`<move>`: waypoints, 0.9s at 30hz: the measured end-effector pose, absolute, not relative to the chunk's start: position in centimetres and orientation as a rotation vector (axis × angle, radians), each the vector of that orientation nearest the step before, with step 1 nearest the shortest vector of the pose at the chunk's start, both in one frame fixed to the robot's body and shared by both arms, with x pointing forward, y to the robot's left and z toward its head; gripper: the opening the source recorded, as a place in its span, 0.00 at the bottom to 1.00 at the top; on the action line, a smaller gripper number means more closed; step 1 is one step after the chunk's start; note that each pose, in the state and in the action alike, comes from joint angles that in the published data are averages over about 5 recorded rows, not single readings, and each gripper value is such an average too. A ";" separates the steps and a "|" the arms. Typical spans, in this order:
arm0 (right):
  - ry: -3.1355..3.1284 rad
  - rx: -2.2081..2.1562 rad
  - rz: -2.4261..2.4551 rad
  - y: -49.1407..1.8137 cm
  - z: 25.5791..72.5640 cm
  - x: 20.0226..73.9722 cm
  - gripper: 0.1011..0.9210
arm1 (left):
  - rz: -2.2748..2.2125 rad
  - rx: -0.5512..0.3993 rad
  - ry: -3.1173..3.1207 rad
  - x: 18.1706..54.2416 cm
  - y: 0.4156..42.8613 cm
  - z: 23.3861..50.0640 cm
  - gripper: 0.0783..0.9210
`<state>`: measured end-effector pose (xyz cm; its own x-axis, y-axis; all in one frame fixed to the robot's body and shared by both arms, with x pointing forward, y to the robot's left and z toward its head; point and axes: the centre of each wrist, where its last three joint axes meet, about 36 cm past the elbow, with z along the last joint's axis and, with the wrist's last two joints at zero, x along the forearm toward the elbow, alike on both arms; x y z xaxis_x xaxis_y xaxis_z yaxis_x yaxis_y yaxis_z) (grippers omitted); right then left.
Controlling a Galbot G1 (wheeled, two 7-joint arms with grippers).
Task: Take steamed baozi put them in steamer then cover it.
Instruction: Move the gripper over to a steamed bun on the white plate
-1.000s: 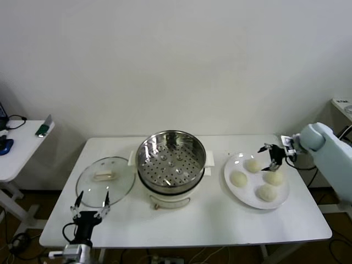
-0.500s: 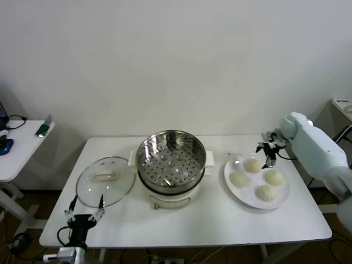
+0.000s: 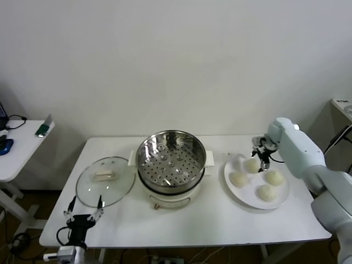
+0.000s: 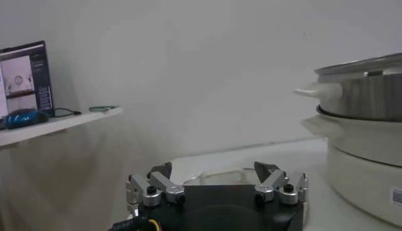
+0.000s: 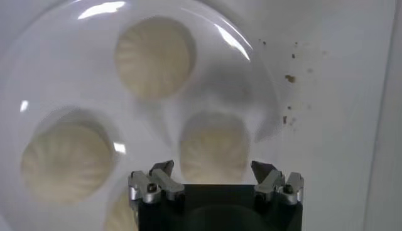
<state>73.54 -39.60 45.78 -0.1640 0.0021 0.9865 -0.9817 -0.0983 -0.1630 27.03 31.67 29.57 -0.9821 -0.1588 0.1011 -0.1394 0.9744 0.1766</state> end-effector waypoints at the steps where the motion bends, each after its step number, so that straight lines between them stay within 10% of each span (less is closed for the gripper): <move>1: -1.272 1.191 1.409 -39.5 45.7 73.6 0.88 | -0.257 0.228 -3.006 27.0 31.7 29.5 0.88; 27: -1.243 1.197 1.425 -39.2 45.7 73.9 0.77 | -0.256 0.267 -2.987 26.3 31.9 29.0 0.88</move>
